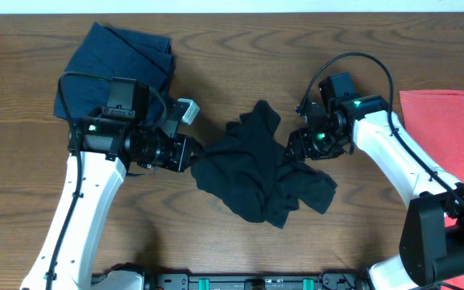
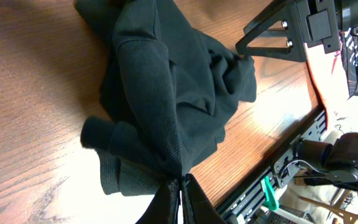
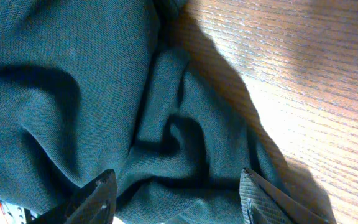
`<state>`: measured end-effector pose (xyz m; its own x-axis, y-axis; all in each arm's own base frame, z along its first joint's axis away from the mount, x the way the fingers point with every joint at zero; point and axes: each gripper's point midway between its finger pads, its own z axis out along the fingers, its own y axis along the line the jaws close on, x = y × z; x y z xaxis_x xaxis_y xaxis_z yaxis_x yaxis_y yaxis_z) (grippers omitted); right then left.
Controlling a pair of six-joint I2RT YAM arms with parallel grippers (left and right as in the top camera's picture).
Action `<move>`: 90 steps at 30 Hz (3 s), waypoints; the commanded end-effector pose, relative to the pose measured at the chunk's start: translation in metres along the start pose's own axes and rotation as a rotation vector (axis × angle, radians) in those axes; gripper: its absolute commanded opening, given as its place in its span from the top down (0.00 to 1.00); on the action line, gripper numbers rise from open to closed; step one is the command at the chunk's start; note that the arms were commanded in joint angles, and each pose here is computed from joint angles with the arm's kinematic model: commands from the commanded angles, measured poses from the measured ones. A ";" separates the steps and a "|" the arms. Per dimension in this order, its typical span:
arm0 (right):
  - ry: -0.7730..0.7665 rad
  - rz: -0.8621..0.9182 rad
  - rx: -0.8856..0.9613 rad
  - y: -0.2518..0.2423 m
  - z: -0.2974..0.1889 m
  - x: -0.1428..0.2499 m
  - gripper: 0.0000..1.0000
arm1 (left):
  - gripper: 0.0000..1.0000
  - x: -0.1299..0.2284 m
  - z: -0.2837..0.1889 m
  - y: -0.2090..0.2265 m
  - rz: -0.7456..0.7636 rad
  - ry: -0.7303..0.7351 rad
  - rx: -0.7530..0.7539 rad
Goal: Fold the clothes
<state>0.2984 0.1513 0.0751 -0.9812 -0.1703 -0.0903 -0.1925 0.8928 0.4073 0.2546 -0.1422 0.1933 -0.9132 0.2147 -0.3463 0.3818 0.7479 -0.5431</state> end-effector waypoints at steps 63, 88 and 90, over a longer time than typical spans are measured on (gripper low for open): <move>0.036 -0.005 0.034 0.004 0.022 0.018 0.34 | 0.94 0.002 0.137 0.075 -0.067 0.262 0.277; 0.173 -0.032 0.049 -0.002 0.043 0.065 0.35 | 0.94 -0.032 -0.098 -0.010 0.048 -0.313 -0.219; 0.162 -0.005 0.057 -0.007 0.053 0.069 0.57 | 0.94 -0.031 -0.103 -0.010 0.036 -0.332 -0.232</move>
<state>0.2425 0.1533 0.0276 -0.9698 -0.2405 0.0418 -0.2110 0.9121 0.3515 0.2628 -0.1026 0.2825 -0.7881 0.1074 -0.6061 0.4013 0.8363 -0.3736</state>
